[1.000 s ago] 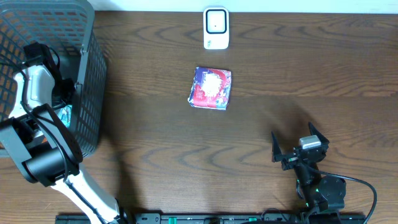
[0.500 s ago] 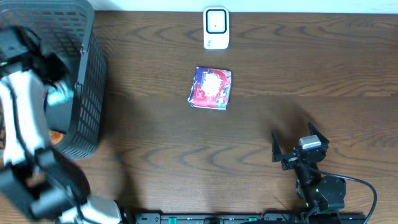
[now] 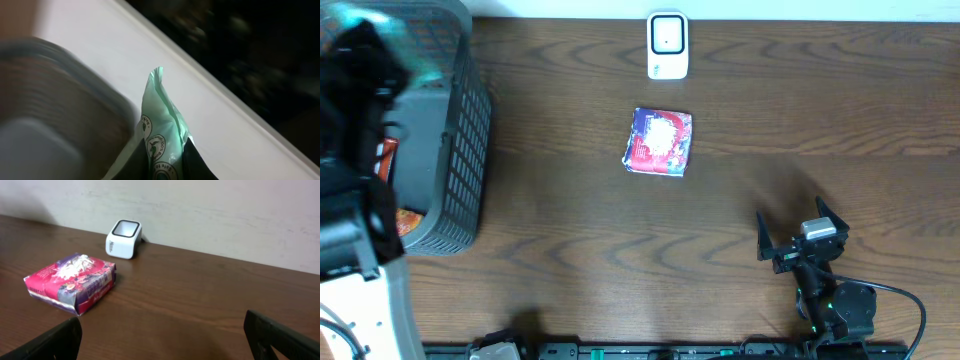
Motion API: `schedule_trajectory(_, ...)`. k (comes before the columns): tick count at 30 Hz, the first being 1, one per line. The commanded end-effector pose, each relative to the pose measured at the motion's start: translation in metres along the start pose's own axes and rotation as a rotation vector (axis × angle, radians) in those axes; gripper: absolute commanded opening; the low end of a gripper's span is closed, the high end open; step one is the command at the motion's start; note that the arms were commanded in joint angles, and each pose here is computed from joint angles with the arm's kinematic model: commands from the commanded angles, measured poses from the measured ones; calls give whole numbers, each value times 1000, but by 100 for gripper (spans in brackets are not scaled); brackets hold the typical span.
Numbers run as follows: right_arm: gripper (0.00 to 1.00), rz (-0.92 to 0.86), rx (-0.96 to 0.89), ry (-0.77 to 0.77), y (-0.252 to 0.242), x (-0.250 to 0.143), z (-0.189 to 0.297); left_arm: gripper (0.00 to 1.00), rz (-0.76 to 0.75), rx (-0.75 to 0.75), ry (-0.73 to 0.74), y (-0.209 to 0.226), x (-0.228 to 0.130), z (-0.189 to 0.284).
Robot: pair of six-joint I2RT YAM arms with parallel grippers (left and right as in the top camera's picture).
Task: Scan the item barcode
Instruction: 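Carry the green wrapper out and set it left of the purple package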
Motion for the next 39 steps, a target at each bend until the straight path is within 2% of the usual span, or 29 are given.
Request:
schedule_trajectory(1,99,-8,-1,5,0,-1,0,7,37,-170,162,-39,-32,-3)
schedule_trajectory(4,99,-8,0,5,0,-1,0,7,13,-219,299,-59,-69,-12)
schedule_trajectory(10,99,-8,0,5,0,-1,0,7,-72,-133,541,-77,-150,-38)
schedule_trajectory(22,99,-8,0,5,0,-1,0,7,-235,48,731,-77,-264,-92)
schedule_trajectory(30,99,-8,0,5,0,-1,0,7,-299,155,854,-56,-324,-121)
schedule_trajectory(39,99,-8,0,5,0,-1,0,7,-357,270,860,-33,-351,-140)
Point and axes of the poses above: each gripper's point midway between its finger pads, its own z axis back along the fingers, its own y axis along the line the jaws close on, x = y × z, the point moved 9 cm from there along z, back along the fingers, and after that the axes turned 3 degrees about z, right-handed, at the moved point
